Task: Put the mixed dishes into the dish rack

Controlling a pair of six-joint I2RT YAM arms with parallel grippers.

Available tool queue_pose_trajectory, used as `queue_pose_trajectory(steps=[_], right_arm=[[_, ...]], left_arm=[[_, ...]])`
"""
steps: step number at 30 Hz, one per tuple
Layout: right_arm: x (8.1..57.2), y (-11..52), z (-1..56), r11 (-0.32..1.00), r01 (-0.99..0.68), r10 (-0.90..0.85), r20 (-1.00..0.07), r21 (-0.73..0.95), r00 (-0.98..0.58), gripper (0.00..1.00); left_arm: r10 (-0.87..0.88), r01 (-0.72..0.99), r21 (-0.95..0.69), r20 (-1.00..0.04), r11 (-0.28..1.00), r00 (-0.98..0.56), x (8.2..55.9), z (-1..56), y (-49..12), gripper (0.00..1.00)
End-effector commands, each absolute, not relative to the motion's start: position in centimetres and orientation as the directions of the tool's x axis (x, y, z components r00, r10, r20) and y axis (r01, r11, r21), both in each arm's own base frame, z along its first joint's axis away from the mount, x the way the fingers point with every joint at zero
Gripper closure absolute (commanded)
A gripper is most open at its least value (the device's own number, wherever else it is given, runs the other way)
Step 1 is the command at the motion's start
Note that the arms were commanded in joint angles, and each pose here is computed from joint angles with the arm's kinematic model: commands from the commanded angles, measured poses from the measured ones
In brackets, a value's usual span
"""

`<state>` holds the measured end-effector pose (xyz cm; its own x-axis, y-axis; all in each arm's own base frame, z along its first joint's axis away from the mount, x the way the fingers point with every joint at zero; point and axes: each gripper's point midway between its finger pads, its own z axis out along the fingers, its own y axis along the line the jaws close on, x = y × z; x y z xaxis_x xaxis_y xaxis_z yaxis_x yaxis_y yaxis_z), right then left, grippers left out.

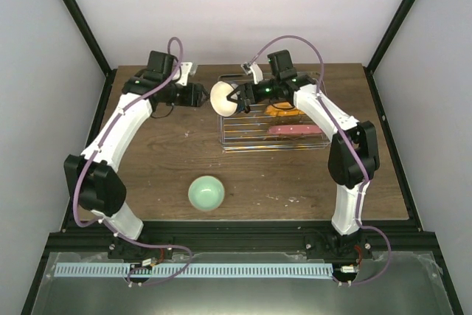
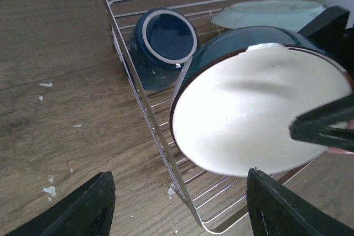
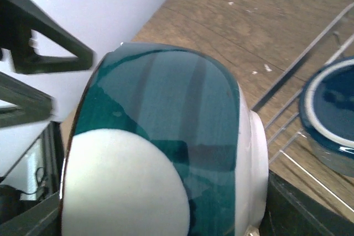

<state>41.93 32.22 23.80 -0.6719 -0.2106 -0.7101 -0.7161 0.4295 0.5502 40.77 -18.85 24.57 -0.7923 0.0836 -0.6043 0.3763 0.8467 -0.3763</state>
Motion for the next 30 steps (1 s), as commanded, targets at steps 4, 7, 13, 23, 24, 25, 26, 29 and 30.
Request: queue_pose_trajectory(steps=[4, 7, 13, 23, 24, 25, 26, 29, 30], right_arm=[[43.1, 30.6, 27.2, 0.569, -0.74, -0.242, -0.786, 0.359, -0.568, 0.83], [43.3, 30.4, 27.0, 0.634, -0.72, -0.279, -0.785, 0.283, -0.553, 0.83], [43.7, 30.4, 26.9, 0.737, -0.669, -0.359, -0.783, 0.095, -0.507, 0.83], [43.9, 30.3, 25.0, 0.783, -0.592, -0.535, -0.693, -0.192, -0.483, 0.81], [43.9, 30.3, 24.7, 0.78, -0.589, -0.55, -0.681, -0.211, -0.484, 0.81], [43.8, 30.4, 24.4, 0.776, -0.59, -0.563, -0.667, -0.224, -0.487, 0.81], [43.8, 30.4, 24.1, 0.773, -0.59, -0.574, -0.656, -0.236, -0.49, 0.81], [43.6, 30.1, 23.0, 0.76, -0.594, -0.608, -0.612, -0.263, -0.506, 0.81], [43.5, 30.0, 22.6, 0.755, -0.598, -0.618, -0.597, -0.269, -0.511, 0.8]], left_arm=[[0.01, 0.35, -0.409, -0.638, 0.843, -0.77, 40.3, 27.0, -15.8, 0.32], [0.0, 0.328, -0.398, -0.635, 0.857, -0.772, 40.3, 26.8, -14.8, 0.32], [0.001, 0.303, -0.36, -0.643, 0.883, -0.766, 40.3, 26.7, -13.8, 0.32], [0.007, 0.301, -0.358, -0.632, 0.884, -0.775, 39.8, 25.7, -13.6, 0.32], [0.008, 0.301, -0.359, -0.631, 0.883, -0.775, 39.7, 25.6, -13.6, 0.32], [0.007, 0.301, -0.36, -0.632, 0.883, -0.775, 39.7, 25.6, -13.5, 0.32], [0.005, 0.3, -0.36, -0.632, 0.883, -0.775, 39.6, 25.6, -13.4, 0.32], [0.002, 0.298, -0.361, -0.633, 0.884, -0.774, 39.5, 25.5, -13.2, 0.32], [0.001, 0.298, -0.362, -0.634, 0.883, -0.773, 39.5, 25.6, -13.2, 0.32]])
